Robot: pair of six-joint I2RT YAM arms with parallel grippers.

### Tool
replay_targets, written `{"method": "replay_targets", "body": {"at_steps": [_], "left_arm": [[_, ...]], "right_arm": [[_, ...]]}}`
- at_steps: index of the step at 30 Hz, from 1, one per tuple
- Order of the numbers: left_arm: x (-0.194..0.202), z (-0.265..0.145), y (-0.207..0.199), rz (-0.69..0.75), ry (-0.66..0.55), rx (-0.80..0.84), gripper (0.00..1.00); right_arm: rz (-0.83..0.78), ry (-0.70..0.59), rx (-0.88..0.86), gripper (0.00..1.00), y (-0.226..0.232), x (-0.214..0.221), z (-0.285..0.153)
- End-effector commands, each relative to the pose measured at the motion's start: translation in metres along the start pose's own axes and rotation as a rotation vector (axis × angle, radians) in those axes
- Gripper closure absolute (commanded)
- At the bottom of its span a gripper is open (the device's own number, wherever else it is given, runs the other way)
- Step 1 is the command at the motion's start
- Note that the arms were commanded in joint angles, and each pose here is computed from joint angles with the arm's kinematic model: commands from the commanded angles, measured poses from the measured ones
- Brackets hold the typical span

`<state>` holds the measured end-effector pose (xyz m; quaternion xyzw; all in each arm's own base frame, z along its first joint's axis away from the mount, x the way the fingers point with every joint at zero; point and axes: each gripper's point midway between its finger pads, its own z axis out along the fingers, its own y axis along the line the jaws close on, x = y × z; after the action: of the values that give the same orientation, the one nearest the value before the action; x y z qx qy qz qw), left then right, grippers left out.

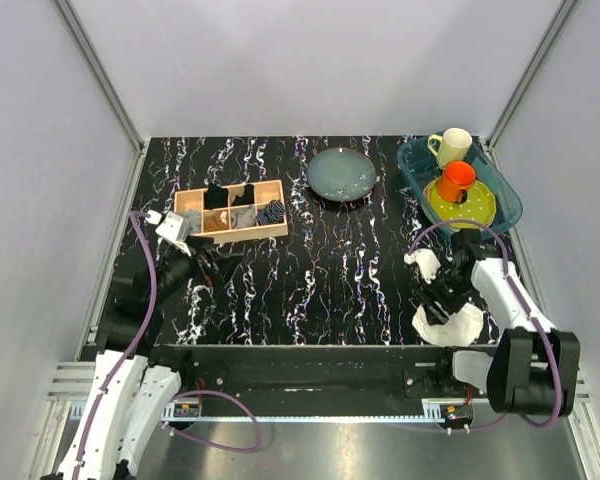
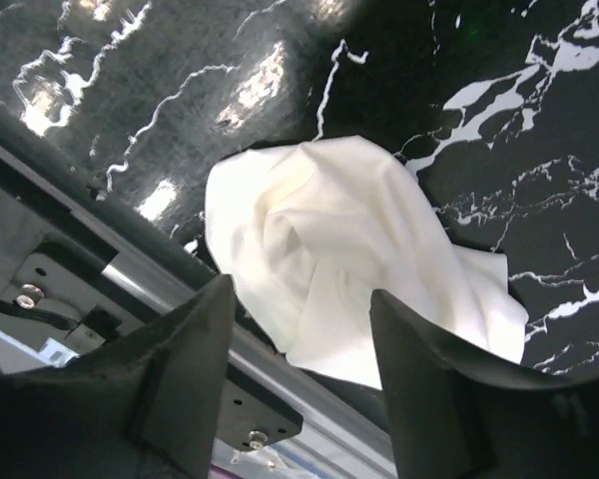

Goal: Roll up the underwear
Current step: Move the underwear to the center of the board.

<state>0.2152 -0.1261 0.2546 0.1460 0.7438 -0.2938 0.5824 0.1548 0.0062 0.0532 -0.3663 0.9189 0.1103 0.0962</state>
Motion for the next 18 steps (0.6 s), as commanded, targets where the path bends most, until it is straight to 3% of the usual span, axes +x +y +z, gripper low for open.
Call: {"method": "replay_targets", "body": {"at_steps": [1, 5, 8, 11, 15, 18], "left_arm": [[-0.003, 0.002, -0.002, 0.004, -0.007, 0.011, 0.01], [-0.002, 0.002, 0.001, 0.003, -0.001, -0.001, 0.01], [-0.001, 0.003, 0.003, 0.000, 0.005, -0.010, 0.01], [0.001, 0.003, 0.006, -0.003, 0.014, -0.023, 0.01], [0.003, 0.005, 0.009, -0.005, 0.027, -0.039, 0.01], [0.005, 0.006, 0.012, -0.008, 0.038, -0.049, 0.01]], "right_arm": [[-0.054, 0.034, 0.137, 0.40, -0.038, -0.011, 0.012], [-0.090, 0.045, 0.132, 0.54, -0.041, -0.015, 0.019], [-0.121, 0.041, 0.127, 0.58, -0.042, -0.016, 0.023], [-0.140, 0.055, 0.121, 0.71, -0.043, -0.014, 0.029], [-0.173, 0.065, 0.114, 0.74, -0.047, -0.014, 0.034], [-0.186, 0.037, 0.066, 0.94, -0.041, -0.021, 0.039]]}}
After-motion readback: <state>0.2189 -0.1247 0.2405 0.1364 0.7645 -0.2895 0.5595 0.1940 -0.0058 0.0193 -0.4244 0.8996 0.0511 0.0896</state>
